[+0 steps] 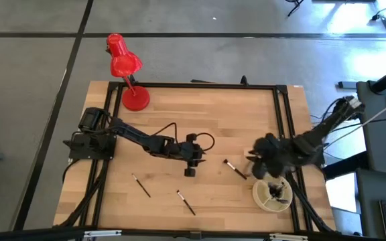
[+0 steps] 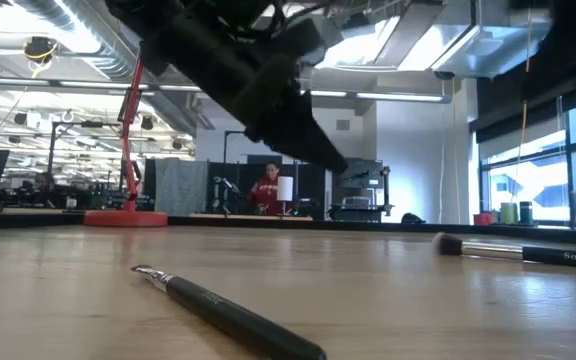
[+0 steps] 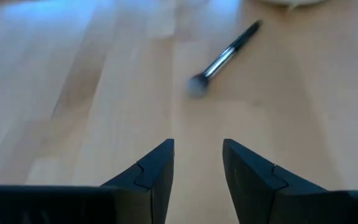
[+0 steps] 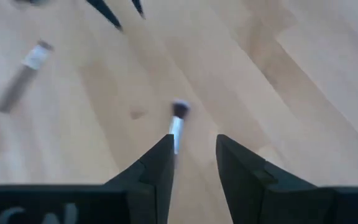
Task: Pick & Place Makeup Supplies
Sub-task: Put the makeup brush into the organizer
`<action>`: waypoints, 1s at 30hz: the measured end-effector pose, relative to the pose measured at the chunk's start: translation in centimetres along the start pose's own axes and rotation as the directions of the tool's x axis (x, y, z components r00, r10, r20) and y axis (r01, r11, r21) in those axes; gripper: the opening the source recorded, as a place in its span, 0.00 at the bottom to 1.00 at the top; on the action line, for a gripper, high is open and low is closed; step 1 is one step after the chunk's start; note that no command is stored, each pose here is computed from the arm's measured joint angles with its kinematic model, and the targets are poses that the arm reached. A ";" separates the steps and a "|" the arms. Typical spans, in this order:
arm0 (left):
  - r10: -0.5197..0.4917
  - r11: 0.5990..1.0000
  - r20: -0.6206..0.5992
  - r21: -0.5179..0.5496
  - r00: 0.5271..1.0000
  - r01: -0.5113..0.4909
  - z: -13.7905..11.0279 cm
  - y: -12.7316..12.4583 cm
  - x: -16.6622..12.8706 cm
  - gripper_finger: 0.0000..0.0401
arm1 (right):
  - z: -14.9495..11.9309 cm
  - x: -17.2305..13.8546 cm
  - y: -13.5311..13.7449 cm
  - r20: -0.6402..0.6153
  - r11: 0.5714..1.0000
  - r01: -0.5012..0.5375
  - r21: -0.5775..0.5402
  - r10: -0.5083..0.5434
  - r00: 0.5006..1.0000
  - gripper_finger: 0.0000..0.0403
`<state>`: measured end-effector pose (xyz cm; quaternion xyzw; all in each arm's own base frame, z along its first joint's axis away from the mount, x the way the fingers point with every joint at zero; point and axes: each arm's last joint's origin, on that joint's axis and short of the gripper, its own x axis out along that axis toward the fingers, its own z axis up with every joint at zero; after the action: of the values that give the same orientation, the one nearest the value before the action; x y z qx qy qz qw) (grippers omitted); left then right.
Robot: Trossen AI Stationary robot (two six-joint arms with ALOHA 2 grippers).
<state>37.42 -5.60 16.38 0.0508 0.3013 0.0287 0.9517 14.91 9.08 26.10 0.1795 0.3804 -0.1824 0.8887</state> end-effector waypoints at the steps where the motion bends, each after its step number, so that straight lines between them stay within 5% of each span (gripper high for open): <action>1: 0.020 1.000 -0.018 -0.005 1.000 -0.020 -0.2 0.2 0.0 0.33 | 0.5 0.8 -0.1 -0.026 1.000 0.020 -0.004 -0.021 0.999 0.30; 5: 0.085 0.996 -0.064 -0.008 0.994 -0.085 -0.5 0.7 -0.1 0.33 | 2.4 4.4 -0.2 -0.096 0.998 0.057 0.002 -0.057 0.994 0.30; 11: 0.105 0.992 -0.110 -0.063 0.988 -0.112 -0.2 1.2 -1.4 0.33 | 3.6 9.8 -0.8 -0.328 0.999 -0.015 0.042 0.028 0.944 0.30; 16: 0.142 0.986 -0.137 -0.065 0.980 -0.151 0.2 1.6 -2.8 0.33 | 3.3 13.0 -1.7 -0.410 0.997 0.038 -0.071 -0.064 0.910 0.30; 20: 0.160 0.983 -0.108 -0.076 0.981 -0.168 1.1 1.5 -4.1 0.33 | 3.8 14.1 -2.0 -0.425 0.995 0.039 -0.094 -0.075 0.902 0.30; 30: 0.194 0.979 -0.071 -0.044 0.978 -0.198 1.9 1.2 -5.7 0.33 | 5.9 14.3 -1.4 -0.397 0.999 -0.006 0.045 0.023 0.918 0.30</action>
<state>33.88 -5.07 21.30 0.0552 0.3256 0.1316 0.9347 27.12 2.47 19.06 0.2344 0.5475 -0.1438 0.7903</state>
